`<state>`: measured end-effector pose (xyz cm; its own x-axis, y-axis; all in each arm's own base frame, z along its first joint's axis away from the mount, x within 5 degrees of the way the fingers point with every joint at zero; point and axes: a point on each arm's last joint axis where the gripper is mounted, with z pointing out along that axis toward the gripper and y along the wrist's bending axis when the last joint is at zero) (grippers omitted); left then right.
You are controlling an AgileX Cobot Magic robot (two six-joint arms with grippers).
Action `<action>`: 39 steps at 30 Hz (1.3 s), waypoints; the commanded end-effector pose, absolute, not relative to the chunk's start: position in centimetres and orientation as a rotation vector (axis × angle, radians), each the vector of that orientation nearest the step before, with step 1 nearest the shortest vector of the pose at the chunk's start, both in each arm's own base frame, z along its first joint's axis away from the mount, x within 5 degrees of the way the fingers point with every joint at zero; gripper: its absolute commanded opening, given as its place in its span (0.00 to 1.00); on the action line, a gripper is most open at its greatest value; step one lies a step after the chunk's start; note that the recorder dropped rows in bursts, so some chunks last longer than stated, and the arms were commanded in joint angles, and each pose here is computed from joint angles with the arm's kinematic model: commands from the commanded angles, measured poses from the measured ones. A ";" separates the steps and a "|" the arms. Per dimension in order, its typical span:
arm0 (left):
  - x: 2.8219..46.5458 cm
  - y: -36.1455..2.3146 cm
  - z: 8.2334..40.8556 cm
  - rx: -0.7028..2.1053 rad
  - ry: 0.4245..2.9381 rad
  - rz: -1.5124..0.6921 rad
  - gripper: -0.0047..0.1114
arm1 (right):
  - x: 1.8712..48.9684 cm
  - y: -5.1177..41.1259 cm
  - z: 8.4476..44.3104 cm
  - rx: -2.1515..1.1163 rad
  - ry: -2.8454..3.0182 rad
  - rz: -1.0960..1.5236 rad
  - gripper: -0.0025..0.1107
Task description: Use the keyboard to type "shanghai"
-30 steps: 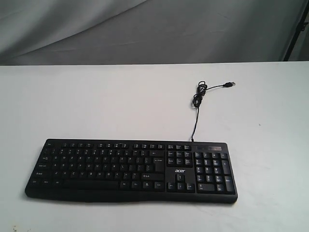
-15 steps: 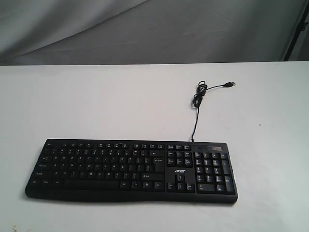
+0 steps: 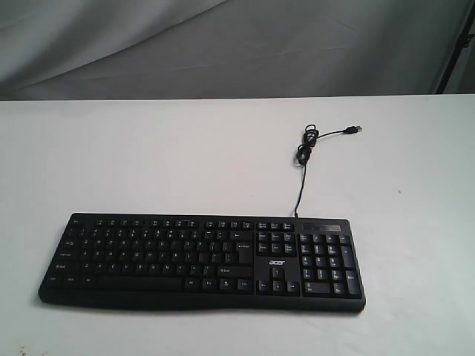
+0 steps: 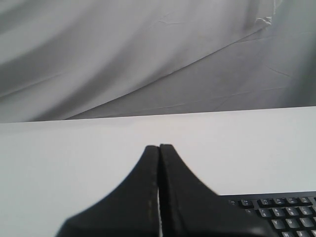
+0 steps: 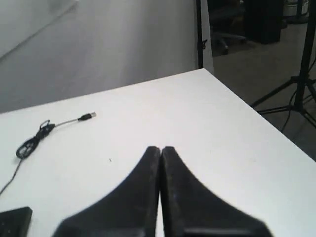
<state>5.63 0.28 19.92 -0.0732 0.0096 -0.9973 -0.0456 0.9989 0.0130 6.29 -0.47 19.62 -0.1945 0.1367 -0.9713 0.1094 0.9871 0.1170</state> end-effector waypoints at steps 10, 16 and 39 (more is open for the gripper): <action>5.6 0.2 19.9 -0.029 1.637 0.032 0.04 | 5.2 -0.4 18.4 0.144 1.853 -0.027 0.02; 5.6 0.2 19.9 -0.029 1.637 0.032 0.04 | 5.2 -0.4 18.4 0.150 1.852 -0.022 0.02; 5.6 0.2 19.9 -0.029 1.637 0.032 0.04 | 5.2 -0.4 18.4 0.152 1.850 -0.022 0.02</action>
<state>5.63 0.28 19.92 -0.0732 0.0096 -0.9973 -0.0456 0.9989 0.0130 5.21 -0.34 18.48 -0.2746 0.1044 -0.9559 0.1062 0.9913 0.0777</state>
